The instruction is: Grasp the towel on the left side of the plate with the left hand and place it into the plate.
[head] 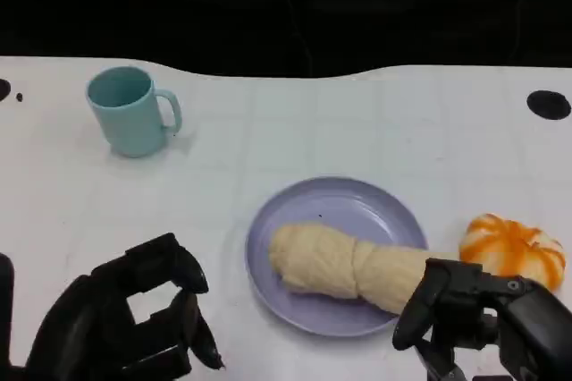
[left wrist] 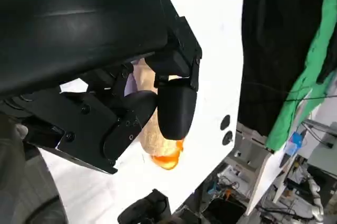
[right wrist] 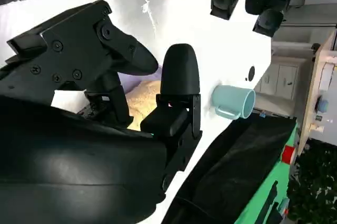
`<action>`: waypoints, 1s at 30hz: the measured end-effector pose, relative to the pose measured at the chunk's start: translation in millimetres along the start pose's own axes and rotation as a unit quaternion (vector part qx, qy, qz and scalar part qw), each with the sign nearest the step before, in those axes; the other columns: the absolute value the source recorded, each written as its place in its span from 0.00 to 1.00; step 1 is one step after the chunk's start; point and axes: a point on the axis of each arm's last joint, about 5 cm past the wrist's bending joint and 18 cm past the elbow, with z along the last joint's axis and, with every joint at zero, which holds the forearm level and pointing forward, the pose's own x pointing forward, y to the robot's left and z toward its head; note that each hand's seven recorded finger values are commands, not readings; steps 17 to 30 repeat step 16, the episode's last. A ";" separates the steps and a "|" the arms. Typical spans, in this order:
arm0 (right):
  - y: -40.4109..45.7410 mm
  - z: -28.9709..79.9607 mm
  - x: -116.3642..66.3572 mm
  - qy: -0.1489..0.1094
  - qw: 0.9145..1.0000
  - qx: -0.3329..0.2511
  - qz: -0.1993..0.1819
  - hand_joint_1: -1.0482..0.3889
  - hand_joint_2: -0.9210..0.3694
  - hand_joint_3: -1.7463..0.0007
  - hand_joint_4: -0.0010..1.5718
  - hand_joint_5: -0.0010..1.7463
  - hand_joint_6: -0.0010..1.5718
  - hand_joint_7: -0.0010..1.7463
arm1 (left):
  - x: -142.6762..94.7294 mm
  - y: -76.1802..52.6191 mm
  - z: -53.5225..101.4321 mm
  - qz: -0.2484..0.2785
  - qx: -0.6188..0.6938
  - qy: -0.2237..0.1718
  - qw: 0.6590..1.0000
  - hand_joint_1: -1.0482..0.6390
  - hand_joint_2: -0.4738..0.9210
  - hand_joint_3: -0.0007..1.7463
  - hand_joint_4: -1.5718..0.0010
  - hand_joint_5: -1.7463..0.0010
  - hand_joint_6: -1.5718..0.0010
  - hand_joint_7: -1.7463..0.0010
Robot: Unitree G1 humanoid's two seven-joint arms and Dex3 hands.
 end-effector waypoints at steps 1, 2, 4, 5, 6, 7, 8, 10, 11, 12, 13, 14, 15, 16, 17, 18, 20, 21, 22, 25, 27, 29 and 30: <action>-0.1 0.0 0.0 0.000 1.000 0.000 0.000 0.63 0.28 0.39 0.49 0.95 0.45 0.76 | 0.6 0.4 -0.1 0.001 -0.002 0.004 1.000 0.55 0.73 0.78 0.48 0.00 0.59 0.00; -0.2 0.0 -0.1 0.000 1.000 0.000 0.000 0.64 0.28 0.39 0.49 0.95 0.45 0.76 | 0.9 0.7 -0.6 0.002 -0.005 0.008 1.000 0.56 0.73 0.78 0.48 0.00 0.59 0.00; -0.5 0.0 -0.2 0.000 1.000 0.000 -0.001 0.64 0.28 0.39 0.49 0.95 0.45 0.76 | 1.3 1.1 -1.4 0.004 -0.008 0.014 1.000 0.55 0.72 0.78 0.48 0.00 0.59 0.00; -0.8 -0.1 -0.4 0.000 1.000 0.000 -0.002 0.64 0.28 0.39 0.49 0.95 0.45 0.76 | 1.5 1.4 -1.6 0.005 -0.008 0.015 1.000 0.55 0.72 0.78 0.48 0.00 0.59 0.01; -1.1 -0.1 -0.6 0.001 1.000 -0.001 -0.003 0.64 0.28 0.39 0.49 0.95 0.45 0.76 | 1.7 1.7 -1.8 0.006 -0.009 0.016 1.000 0.55 0.72 0.77 0.48 0.00 0.60 0.01; -1.5 -0.2 -0.8 0.001 1.000 -0.001 -0.003 0.64 0.28 0.39 0.49 0.95 0.45 0.76 | 1.8 1.9 -1.9 0.006 -0.009 0.016 1.000 0.55 0.72 0.77 0.48 0.00 0.60 0.01; -1.7 -0.4 -1.1 0.002 1.000 -0.002 -0.004 0.64 0.28 0.39 0.49 0.95 0.45 0.76 | 1.8 2.0 -1.9 0.006 -0.008 0.017 1.000 0.55 0.72 0.77 0.48 0.00 0.60 0.01; -1.9 -0.7 -1.7 0.003 1.000 -0.002 -0.004 0.64 0.28 0.40 0.49 0.95 0.45 0.75 | 1.7 2.0 -1.9 0.006 -0.008 0.017 1.000 0.54 0.71 0.77 0.48 0.00 0.59 0.02; -1.8 -1.0 -2.3 0.003 1.000 -0.002 -0.003 0.64 0.27 0.40 0.49 0.95 0.45 0.75 | 1.7 2.1 -1.8 0.006 -0.007 0.018 1.000 0.54 0.71 0.78 0.48 0.00 0.59 0.01; -1.7 -1.1 -2.5 0.003 1.000 -0.002 -0.002 0.63 0.27 0.40 0.49 0.95 0.45 0.75 | 1.7 2.1 -1.7 0.005 -0.006 0.018 1.000 0.54 0.71 0.78 0.48 0.00 0.59 0.01; -1.7 -1.1 -2.6 0.002 1.000 -0.003 -0.002 0.63 0.27 0.40 0.49 0.95 0.46 0.75 | 1.7 2.2 -1.6 0.005 -0.004 0.019 1.000 0.54 0.71 0.78 0.48 0.00 0.59 0.01; -1.7 -1.1 -2.7 0.001 1.000 -0.003 -0.002 0.63 0.27 0.40 0.49 0.95 0.46 0.75 | 1.6 2.4 -1.4 0.005 -0.002 0.019 1.000 0.54 0.71 0.78 0.48 0.00 0.59 0.01; -1.7 -1.0 -2.7 0.000 1.000 -0.003 -0.002 0.64 0.27 0.40 0.49 0.95 0.46 0.75 | 1.5 2.6 -1.2 0.005 -0.001 0.020 1.000 0.54 0.71 0.78 0.49 0.00 0.59 0.01; -1.7 -1.0 -2.7 0.000 1.000 -0.003 -0.002 0.64 0.27 0.40 0.49 0.95 0.46 0.75 | 1.5 2.7 -1.1 0.005 0.000 0.020 1.000 0.54 0.71 0.78 0.49 0.00 0.59 0.01; -1.7 -1.0 -2.7 0.000 1.000 -0.003 -0.002 0.64 0.27 0.40 0.49 0.95 0.46 0.75 | 1.5 2.7 -1.1 0.005 0.000 0.020 1.000 0.54 0.71 0.78 0.49 0.00 0.59 0.01; -1.7 -1.0 -2.7 0.000 1.000 -0.003 -0.002 0.64 0.27 0.40 0.49 0.95 0.46 0.75 | 1.5 2.7 -1.1 0.005 0.000 0.020 1.000 0.54 0.71 0.78 0.49 0.00 0.59 0.01; -1.7 -1.0 -2.7 0.000 1.000 -0.003 -0.002 0.64 0.27 0.40 0.49 0.95 0.46 0.75 | 1.5 2.7 -1.1 0.005 0.000 0.020 1.000 0.54 0.71 0.78 0.49 0.00 0.59 0.01; -1.7 -1.0 -2.7 0.000 1.000 -0.003 -0.002 0.64 0.27 0.40 0.49 0.95 0.46 0.75 | 1.5 2.7 -1.1 0.005 0.000 0.020 1.000 0.54 0.71 0.78 0.49 0.00 0.59 0.01; -1.7 -1.0 -2.7 0.000 1.000 -0.003 -0.002 0.64 0.27 0.40 0.49 0.95 0.46 0.75 | 1.5 2.7 -1.1 0.005 0.000 0.020 1.000 0.54 0.71 0.78 0.49 0.00 0.59 0.01; -1.7 -1.0 -2.7 0.000 1.000 -0.003 -0.002 0.64 0.27 0.40 0.49 0.95 0.46 0.75 | 1.5 2.7 -1.1 0.005 0.000 0.020 1.000 0.54 0.71 0.78 0.49 0.00 0.59 0.01; -1.7 -1.0 -2.7 0.000 1.000 -0.003 -0.002 0.64 0.27 0.40 0.49 0.95 0.46 0.75 | 1.5 2.7 -1.1 0.005 0.000 0.020 1.000 0.54 0.71 0.78 0.49 0.00 0.59 0.01; -1.7 -1.0 -2.7 0.000 1.000 -0.003 -0.002 0.64 0.27 0.40 0.49 0.95 0.46 0.75 | 1.5 2.7 -1.1 0.005 0.000 0.020 1.000 0.54 0.71 0.78 0.49 0.00 0.59 0.01; -1.7 -1.0 -2.7 0.000 1.000 -0.003 -0.002 0.64 0.27 0.40 0.49 0.95 0.46 0.75 | 1.5 2.7 -1.1 0.005 0.000 0.020 1.000 0.54 0.71 0.78 0.49 0.00 0.59 0.01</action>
